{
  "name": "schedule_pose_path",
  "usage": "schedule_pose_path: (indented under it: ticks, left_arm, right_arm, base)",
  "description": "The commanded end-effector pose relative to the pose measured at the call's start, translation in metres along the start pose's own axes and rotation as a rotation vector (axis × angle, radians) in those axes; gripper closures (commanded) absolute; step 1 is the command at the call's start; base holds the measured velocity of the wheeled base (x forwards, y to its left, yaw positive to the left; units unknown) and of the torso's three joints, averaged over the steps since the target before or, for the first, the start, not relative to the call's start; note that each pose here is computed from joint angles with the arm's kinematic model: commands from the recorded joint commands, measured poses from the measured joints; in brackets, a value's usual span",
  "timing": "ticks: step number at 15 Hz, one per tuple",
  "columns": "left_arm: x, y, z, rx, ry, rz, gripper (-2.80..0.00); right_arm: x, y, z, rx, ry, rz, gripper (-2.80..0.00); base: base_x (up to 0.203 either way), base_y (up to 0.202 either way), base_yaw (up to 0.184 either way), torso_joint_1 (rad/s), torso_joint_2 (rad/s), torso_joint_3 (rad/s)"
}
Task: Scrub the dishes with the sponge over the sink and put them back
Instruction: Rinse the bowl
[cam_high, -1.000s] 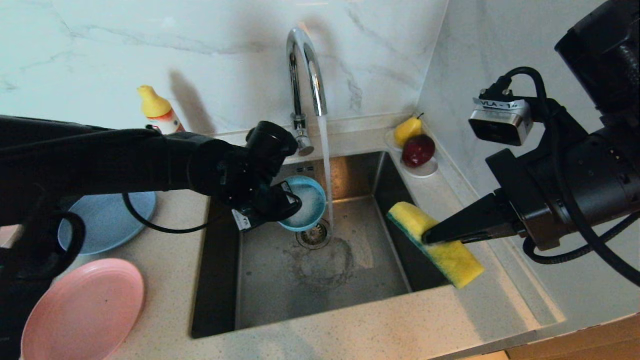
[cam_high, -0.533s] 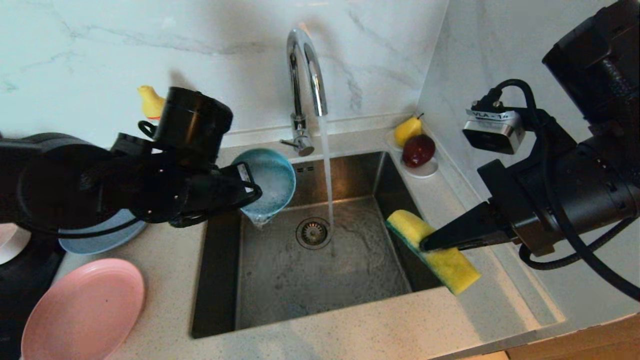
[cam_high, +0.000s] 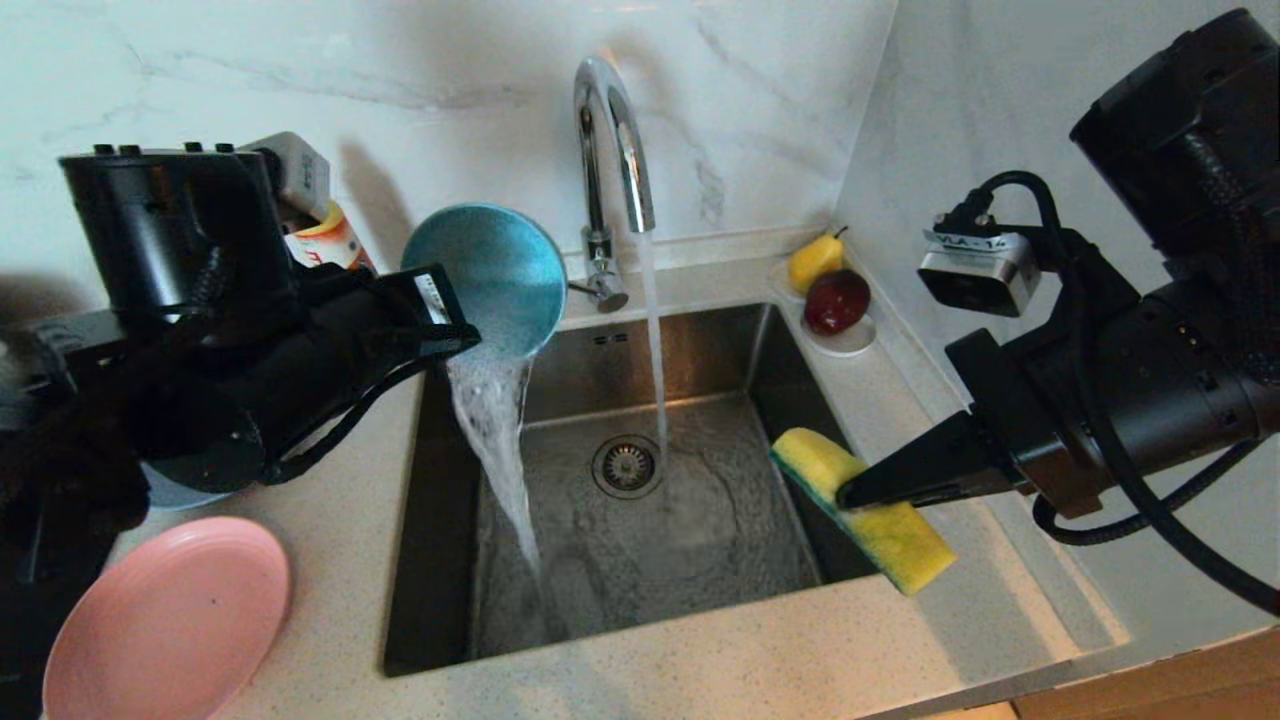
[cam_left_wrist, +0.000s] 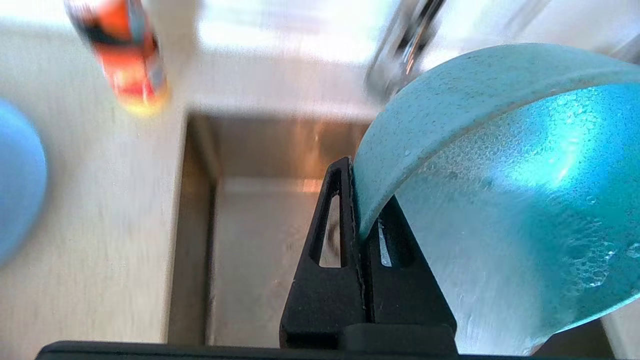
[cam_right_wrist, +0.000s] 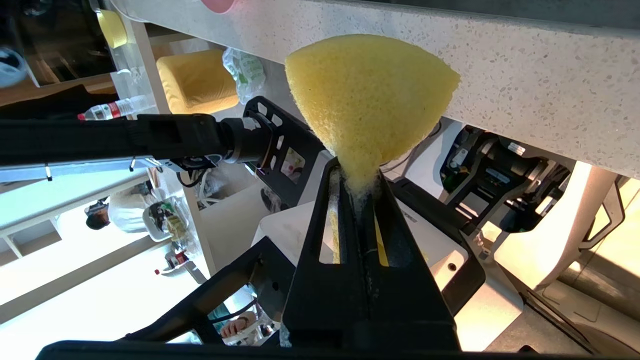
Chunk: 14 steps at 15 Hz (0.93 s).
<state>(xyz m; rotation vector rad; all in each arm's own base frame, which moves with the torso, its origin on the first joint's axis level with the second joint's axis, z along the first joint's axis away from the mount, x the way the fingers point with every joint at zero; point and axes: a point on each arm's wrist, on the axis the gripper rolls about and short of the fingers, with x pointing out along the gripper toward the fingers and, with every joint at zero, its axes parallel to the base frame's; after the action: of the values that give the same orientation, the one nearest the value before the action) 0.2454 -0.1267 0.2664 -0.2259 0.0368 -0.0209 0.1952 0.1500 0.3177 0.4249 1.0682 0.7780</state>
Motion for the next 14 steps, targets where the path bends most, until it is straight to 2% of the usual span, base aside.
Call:
schedule_pose_path:
  ticks: [1, 3, 7, 10, 14]
  left_arm:
    - [-0.007, 0.003, 0.005, -0.002, -0.097, -0.02, 0.0]
    - [-0.013, 0.004, 0.012, -0.001, -0.181, -0.039, 0.0]
    - [-0.026, 0.009, 0.022, -0.008, -0.251, -0.059, 0.0]
    - [-0.041, 0.013, 0.029, -0.015, -0.297, -0.136, 0.0]
    - [-0.054, 0.016, 0.038, 0.006, -0.369, -0.209, 0.0]
  right_arm:
    - [0.003, -0.001, 0.0, 0.009, 0.011, -0.004, 0.0]
    - [0.002, -0.001, 0.0, 0.008, 0.011, -0.002, 0.0]
    - [0.006, -0.003, 0.0, 0.016, 0.022, -0.011, 0.0]
    - [0.005, -0.003, 0.0, 0.014, 0.02, -0.009, 0.0]
    - [0.005, -0.003, 0.0, 0.013, 0.019, -0.009, 0.0]
  base:
    - [0.0, 0.0, 0.0, 0.0, 0.0, 0.0]
    - [0.0, 0.0, 0.0, 0.0, 0.0, 0.0]
    - [0.0, 0.0, 0.0, 0.0, 0.0, 0.0]
    - [0.0, 0.0, 0.0, 0.0, 0.0, 0.0]
    - [0.0, 0.0, 0.0, 0.0, 0.0, 0.0]
